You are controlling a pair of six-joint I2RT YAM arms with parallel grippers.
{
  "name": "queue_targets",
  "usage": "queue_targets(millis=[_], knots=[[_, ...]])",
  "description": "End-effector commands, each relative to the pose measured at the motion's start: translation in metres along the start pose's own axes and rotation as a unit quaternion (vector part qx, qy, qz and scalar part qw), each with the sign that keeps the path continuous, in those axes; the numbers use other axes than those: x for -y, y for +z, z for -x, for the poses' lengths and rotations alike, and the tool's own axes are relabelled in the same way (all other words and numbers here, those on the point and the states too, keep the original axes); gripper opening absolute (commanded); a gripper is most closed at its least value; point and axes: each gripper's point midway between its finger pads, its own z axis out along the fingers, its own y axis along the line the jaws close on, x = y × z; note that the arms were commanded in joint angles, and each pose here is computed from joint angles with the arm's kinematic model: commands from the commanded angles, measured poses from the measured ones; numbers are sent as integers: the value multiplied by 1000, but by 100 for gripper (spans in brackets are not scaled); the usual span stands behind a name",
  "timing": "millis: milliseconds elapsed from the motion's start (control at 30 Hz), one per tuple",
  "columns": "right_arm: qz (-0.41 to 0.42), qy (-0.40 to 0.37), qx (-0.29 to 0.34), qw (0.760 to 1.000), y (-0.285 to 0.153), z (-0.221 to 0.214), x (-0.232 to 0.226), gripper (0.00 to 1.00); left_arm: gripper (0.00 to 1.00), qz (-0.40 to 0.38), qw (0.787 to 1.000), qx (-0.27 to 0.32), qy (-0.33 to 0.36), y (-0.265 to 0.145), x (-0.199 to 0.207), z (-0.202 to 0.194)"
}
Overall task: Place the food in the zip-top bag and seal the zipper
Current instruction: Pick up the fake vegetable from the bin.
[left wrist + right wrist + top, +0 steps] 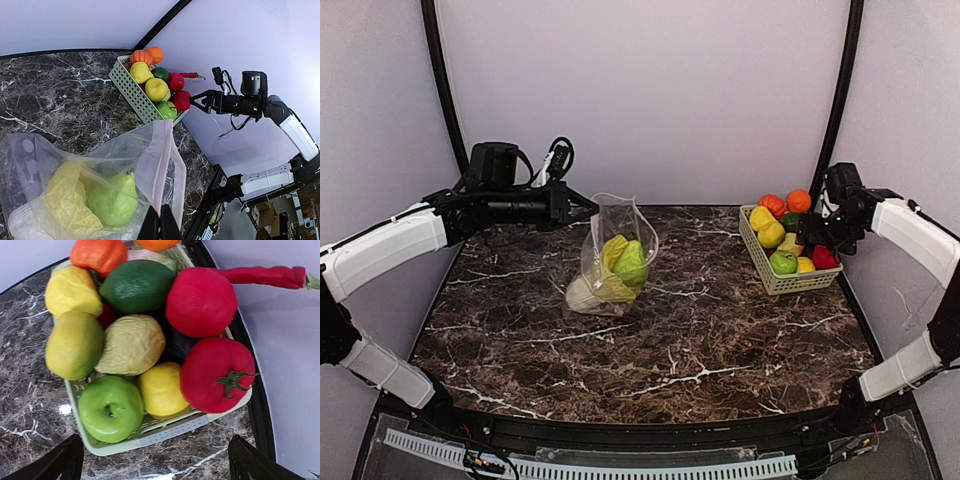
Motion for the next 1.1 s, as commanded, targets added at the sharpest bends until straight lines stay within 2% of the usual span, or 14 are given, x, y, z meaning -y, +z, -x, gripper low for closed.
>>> queue_targets(millis=[0,433,833,1067], knots=[[-36,19,-8,999,16,-2,34,99,1,1,1000,15,9,-13,5,3],[-48,58,-23,997,57,3,75,99,1,1,1000,17,9,-17,6,1],[-33,43,-34,998,84,7,71,98,1,1,1000,15,8,-16,6,0],[-35,42,-41,998,92,7,71,91,1,1,1000,15,9,-16,6,1]])
